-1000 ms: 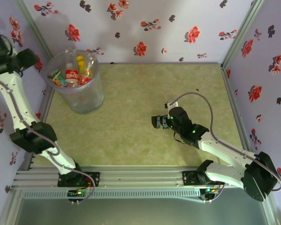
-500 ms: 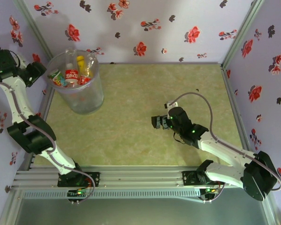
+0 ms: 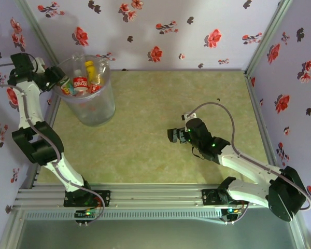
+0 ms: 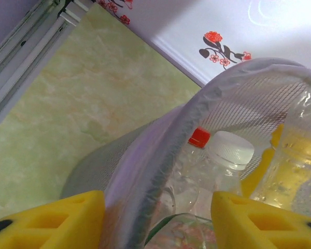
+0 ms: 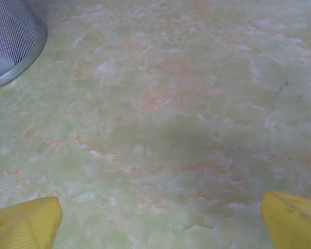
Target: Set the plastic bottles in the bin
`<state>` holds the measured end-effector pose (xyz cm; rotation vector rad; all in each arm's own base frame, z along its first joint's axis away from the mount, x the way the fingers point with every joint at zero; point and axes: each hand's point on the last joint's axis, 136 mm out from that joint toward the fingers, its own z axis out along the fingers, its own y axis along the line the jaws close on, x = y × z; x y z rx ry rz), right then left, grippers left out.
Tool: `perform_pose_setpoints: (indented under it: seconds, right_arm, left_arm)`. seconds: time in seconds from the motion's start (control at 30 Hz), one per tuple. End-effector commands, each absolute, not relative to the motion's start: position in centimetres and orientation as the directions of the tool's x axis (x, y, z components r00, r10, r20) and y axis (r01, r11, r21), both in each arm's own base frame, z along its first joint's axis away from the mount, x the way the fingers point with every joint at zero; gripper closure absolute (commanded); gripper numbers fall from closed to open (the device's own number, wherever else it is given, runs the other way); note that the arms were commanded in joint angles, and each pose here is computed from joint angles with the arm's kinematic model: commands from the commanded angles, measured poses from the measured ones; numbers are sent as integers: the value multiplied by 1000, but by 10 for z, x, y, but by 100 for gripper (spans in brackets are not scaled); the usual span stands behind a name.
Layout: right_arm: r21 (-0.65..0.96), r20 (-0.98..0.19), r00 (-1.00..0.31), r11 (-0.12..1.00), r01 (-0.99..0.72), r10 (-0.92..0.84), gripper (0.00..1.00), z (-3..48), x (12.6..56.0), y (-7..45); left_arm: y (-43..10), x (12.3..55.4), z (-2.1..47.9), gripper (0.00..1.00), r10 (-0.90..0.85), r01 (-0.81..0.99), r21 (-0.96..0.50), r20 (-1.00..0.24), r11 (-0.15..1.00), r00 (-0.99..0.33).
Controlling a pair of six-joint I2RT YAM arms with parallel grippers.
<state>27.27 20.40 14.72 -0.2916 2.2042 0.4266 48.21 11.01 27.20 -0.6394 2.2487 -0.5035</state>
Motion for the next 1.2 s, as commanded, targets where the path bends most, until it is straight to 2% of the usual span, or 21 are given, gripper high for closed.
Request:
perform_pose_setpoints:
  seconds: [0.0, 0.57, 1.17]
  right_arm:
    - [189, -804, -591, 918, -350, -59, 1, 155, 274, 202]
    - [183, -809, -584, 919, -349, -61, 1, 157, 274, 200]
    - [155, -822, -566, 937, -313, -53, 1, 162, 275, 189]
  left_arm:
    - [84, 492, 249, 44, -563, -265, -548, -496, 794, -661]
    - [0, 511, 223, 48, -486, -169, -567, -473, 806, -735]
    - [-159, 520, 212, 48, -306, 48, -590, -485, 806, -819]
